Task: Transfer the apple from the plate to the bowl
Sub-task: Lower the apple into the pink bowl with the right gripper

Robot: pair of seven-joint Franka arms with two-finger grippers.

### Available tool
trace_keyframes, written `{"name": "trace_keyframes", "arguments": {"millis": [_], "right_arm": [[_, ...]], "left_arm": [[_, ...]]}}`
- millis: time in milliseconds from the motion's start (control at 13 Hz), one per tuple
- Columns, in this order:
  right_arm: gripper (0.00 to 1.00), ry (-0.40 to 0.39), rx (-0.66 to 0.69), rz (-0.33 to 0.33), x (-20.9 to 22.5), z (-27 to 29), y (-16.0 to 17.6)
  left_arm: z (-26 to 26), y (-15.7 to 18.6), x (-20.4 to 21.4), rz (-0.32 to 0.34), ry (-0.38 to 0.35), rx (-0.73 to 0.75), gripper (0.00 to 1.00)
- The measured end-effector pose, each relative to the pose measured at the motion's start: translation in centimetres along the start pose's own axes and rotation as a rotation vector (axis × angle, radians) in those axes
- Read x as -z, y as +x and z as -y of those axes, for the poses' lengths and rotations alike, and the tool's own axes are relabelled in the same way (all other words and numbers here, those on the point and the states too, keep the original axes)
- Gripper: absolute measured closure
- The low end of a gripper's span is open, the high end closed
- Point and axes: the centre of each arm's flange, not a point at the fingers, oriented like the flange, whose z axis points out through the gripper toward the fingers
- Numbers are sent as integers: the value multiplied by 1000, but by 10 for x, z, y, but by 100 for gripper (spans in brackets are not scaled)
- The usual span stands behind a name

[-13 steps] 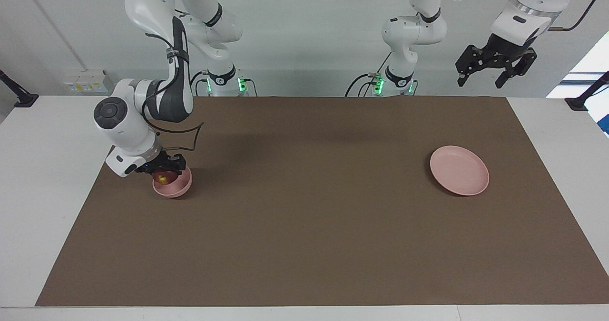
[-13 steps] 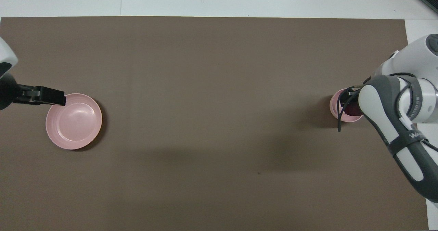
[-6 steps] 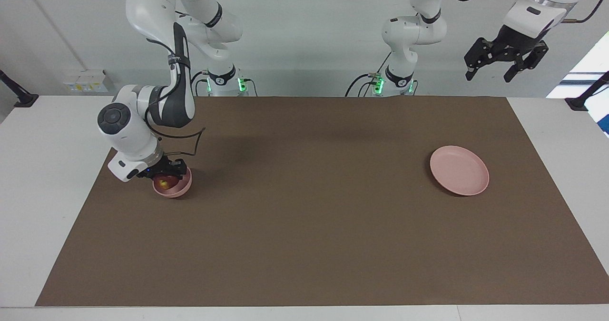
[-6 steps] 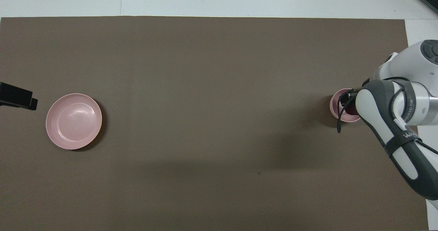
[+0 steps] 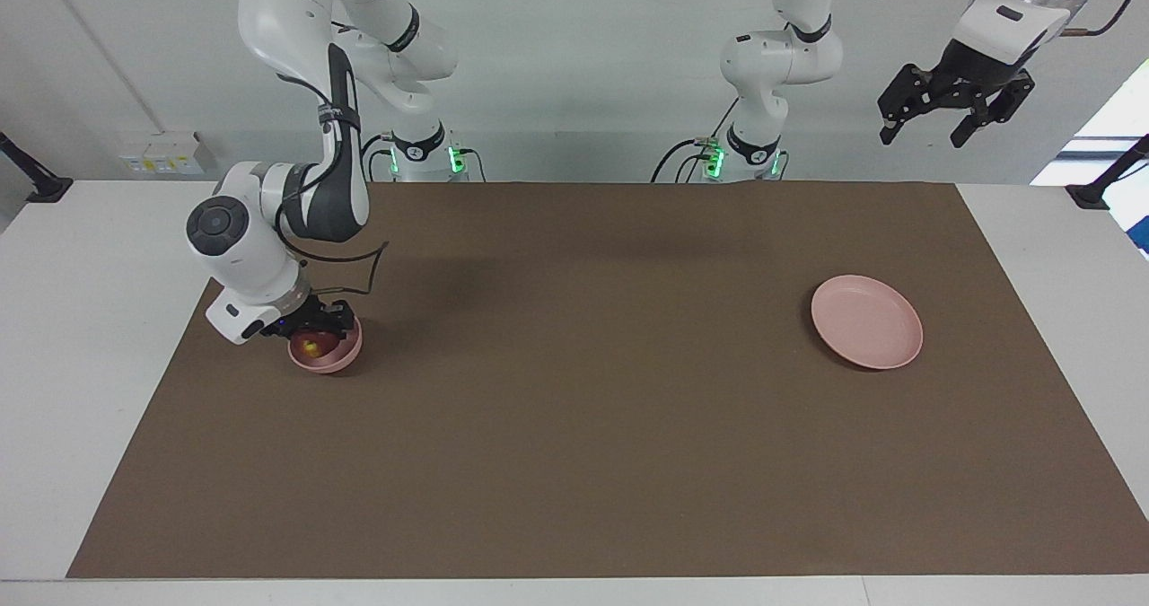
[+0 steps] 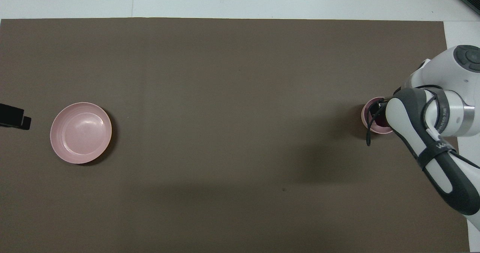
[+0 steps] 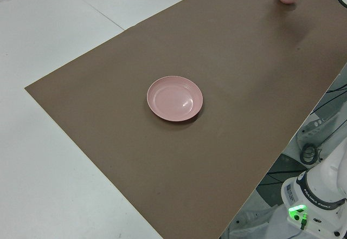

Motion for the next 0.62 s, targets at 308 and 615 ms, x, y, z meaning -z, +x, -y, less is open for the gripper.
{"name": "trace_keyframes", "arguments": {"millis": [308,615], "right_arm": [[19,0,-3,1,0,1,0],[19,1,-5,-3,1,1,1]], "left_arm": [[0,-1,0,0,0,1,0],[2,-2,0,0,0,-42,0]]}}
